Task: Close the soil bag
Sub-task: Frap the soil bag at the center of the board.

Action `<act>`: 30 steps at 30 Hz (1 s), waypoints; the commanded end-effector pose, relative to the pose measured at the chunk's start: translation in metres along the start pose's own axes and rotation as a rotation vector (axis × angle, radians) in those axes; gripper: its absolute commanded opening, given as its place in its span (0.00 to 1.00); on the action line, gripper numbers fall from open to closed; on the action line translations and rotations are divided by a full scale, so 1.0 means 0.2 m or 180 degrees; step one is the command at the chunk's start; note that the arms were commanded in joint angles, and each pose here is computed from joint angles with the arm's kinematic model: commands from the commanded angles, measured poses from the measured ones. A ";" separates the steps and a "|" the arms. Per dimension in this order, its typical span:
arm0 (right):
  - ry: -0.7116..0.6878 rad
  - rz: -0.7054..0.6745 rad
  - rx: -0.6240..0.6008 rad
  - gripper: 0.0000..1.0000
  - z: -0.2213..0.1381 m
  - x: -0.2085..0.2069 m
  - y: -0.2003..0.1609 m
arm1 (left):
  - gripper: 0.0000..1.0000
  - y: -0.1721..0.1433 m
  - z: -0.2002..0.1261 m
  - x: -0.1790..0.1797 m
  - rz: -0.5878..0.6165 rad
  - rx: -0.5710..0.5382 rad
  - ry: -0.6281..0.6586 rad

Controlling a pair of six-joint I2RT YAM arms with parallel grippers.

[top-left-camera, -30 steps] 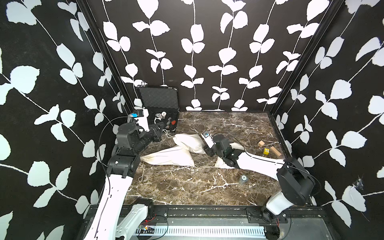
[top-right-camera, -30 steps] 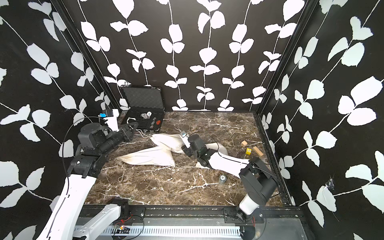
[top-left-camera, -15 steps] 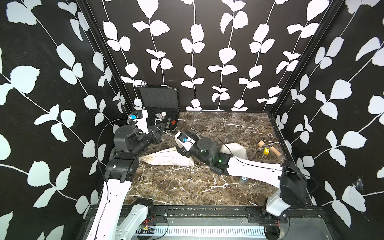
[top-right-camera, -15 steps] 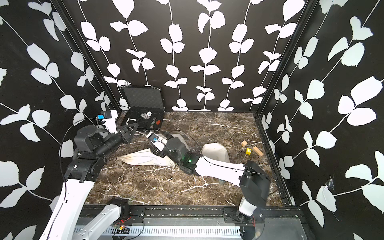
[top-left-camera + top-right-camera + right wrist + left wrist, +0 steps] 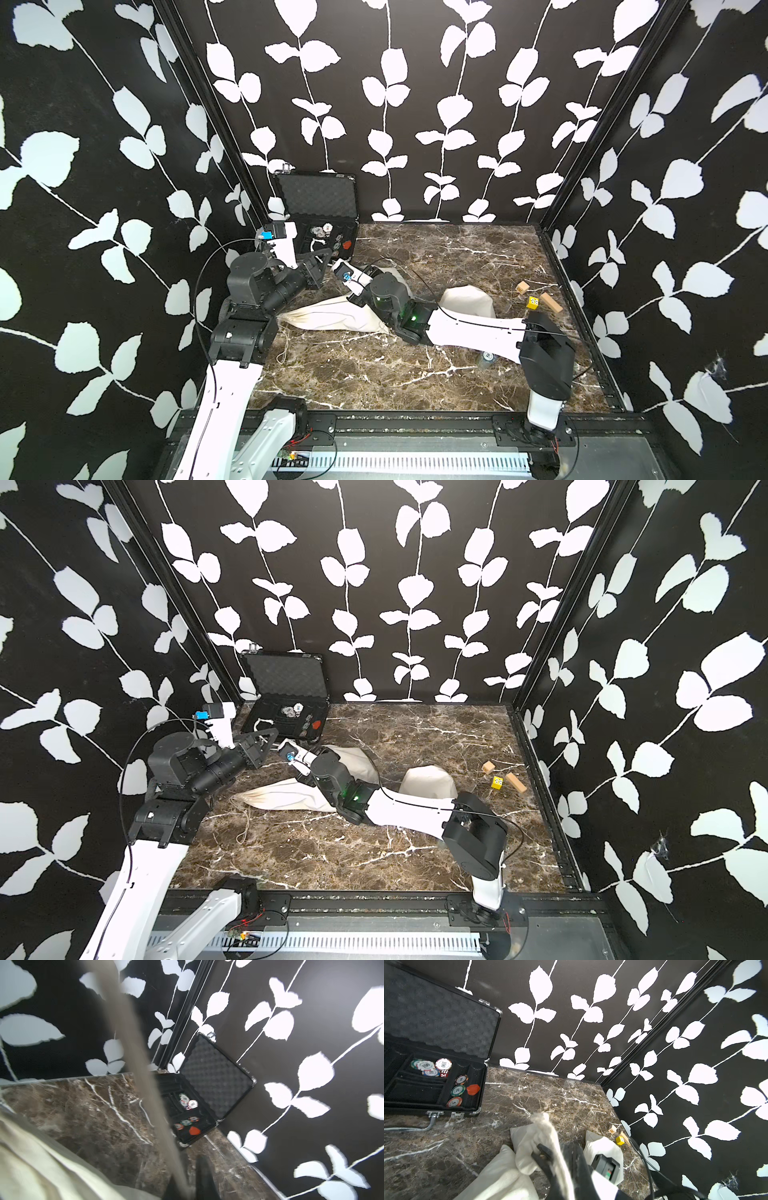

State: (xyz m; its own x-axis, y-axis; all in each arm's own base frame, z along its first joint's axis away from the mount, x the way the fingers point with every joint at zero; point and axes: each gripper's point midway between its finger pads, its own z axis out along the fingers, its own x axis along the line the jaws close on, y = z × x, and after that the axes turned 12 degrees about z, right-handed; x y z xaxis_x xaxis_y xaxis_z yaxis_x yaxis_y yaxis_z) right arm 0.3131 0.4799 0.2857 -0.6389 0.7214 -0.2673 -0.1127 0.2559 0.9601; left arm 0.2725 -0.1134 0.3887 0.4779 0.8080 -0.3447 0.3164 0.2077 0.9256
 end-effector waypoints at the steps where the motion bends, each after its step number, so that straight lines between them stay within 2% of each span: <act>1: -0.0535 -0.0137 0.0533 0.06 0.02 -0.20 -0.37 | 0.00 0.16 -0.08 -0.05 0.0150 -0.0317 0.0020; 4: -0.0894 -0.0198 0.1096 0.05 -0.05 -0.37 -0.73 | 0.00 0.21 -0.11 -0.07 0.0172 -0.0388 0.0021; 8: -0.1269 -0.0246 0.1796 0.08 -0.26 -0.54 -1.17 | 0.00 0.27 -0.15 -0.07 0.0253 -0.0481 0.0143; 12: -0.1489 -0.0315 0.2350 0.14 -0.48 -0.65 -1.44 | 0.00 0.33 -0.21 -0.07 0.0357 -0.0564 0.0287; 18: -0.1741 -0.0067 0.2520 0.14 -0.64 -0.78 -1.50 | 0.00 0.38 -0.25 -0.07 0.0417 -0.0629 0.0418; 30: -0.2019 0.0460 0.2474 0.11 -0.70 -0.97 -1.43 | 0.00 0.31 -0.20 0.05 0.0334 -0.0503 0.0649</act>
State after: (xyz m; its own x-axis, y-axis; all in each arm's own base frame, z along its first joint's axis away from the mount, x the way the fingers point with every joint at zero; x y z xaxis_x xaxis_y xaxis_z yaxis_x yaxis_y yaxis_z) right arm 0.3220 0.3921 0.2324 -0.6318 0.7696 0.0924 0.1911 0.0392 0.9808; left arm 0.2710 -0.1237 0.3400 0.4251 0.8179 -0.3878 0.5347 0.1187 0.8366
